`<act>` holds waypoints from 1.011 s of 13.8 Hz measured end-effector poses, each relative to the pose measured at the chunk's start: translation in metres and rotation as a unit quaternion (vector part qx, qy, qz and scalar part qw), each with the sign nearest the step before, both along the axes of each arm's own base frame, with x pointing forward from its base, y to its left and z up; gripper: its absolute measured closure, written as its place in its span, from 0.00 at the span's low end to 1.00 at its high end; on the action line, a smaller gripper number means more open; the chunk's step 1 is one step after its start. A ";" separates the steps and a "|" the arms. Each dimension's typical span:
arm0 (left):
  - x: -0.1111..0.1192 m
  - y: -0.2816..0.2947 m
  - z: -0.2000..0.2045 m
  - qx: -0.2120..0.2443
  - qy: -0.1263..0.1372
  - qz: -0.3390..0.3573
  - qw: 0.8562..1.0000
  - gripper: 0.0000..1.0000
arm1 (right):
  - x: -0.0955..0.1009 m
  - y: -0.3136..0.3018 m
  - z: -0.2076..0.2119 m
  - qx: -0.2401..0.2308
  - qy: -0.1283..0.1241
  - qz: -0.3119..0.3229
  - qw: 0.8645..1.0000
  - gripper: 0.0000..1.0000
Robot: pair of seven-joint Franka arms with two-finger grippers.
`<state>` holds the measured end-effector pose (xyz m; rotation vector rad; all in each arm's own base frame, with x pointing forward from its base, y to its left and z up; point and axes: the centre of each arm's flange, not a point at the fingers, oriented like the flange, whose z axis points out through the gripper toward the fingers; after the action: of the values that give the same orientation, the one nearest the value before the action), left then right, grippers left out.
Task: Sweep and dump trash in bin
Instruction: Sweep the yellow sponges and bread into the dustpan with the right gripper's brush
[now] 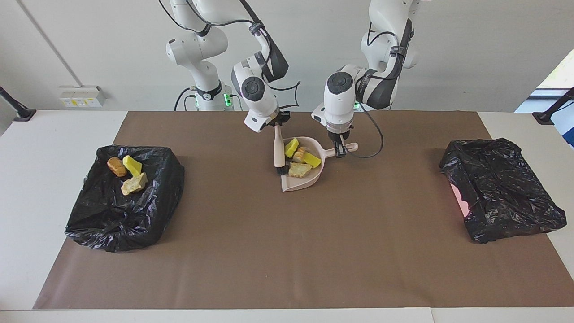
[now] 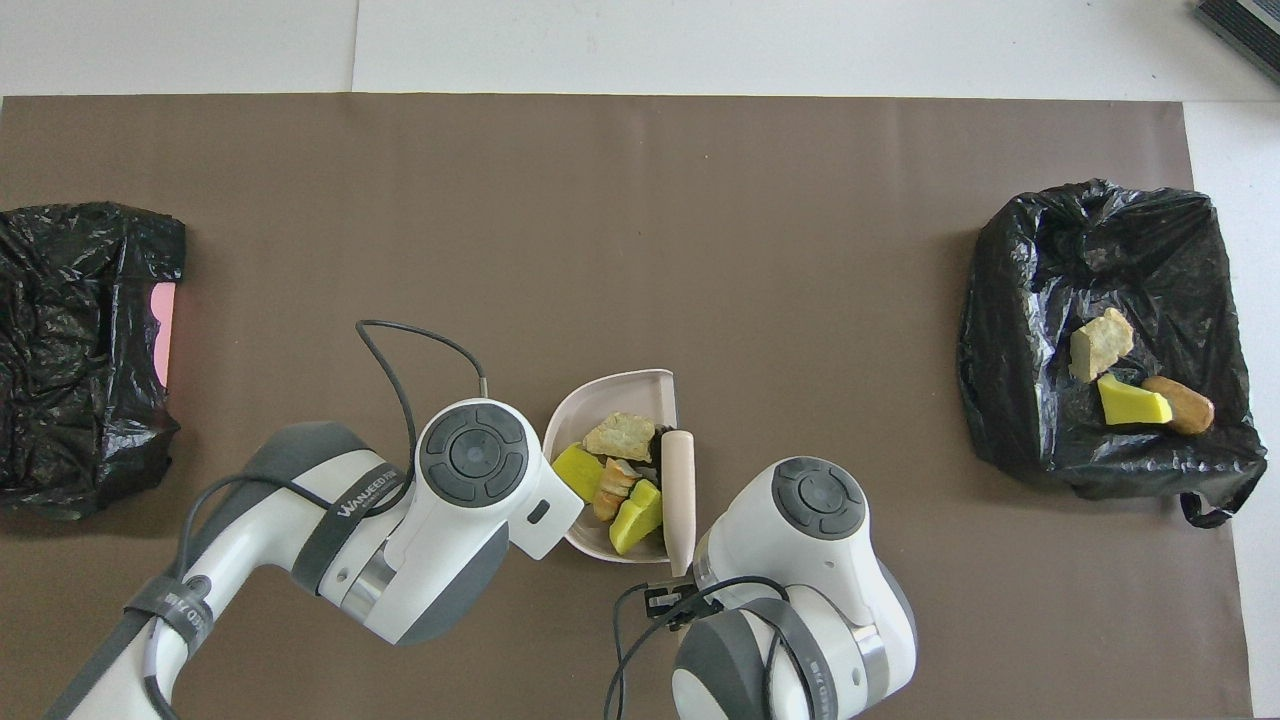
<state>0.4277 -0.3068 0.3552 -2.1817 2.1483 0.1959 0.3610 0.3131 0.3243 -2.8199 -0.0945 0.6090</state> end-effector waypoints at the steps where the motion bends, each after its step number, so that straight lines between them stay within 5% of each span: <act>1: 0.000 0.000 0.000 0.000 0.000 0.000 1.000 0.69 | 0.003 0.007 0.005 0.008 -0.002 -0.001 1.000 0.74; 3: 0.001 0.002 0.000 0.000 0.001 0.000 1.000 0.69 | 0.011 0.013 0.019 0.006 0.004 0.008 1.000 0.74; 7: 0.010 0.015 -0.001 -0.001 0.004 -0.007 1.000 0.69 | 0.024 0.008 0.065 -0.085 0.007 0.043 0.995 0.74; 14: 0.023 0.035 0.002 -0.003 0.005 -0.009 1.000 0.69 | 0.000 0.026 0.083 -0.189 -0.002 0.037 0.981 0.74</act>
<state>0.4511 -0.2718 0.3572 -2.1688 2.1760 0.2002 0.3614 0.3388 0.4070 -3.1956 -0.0922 0.7026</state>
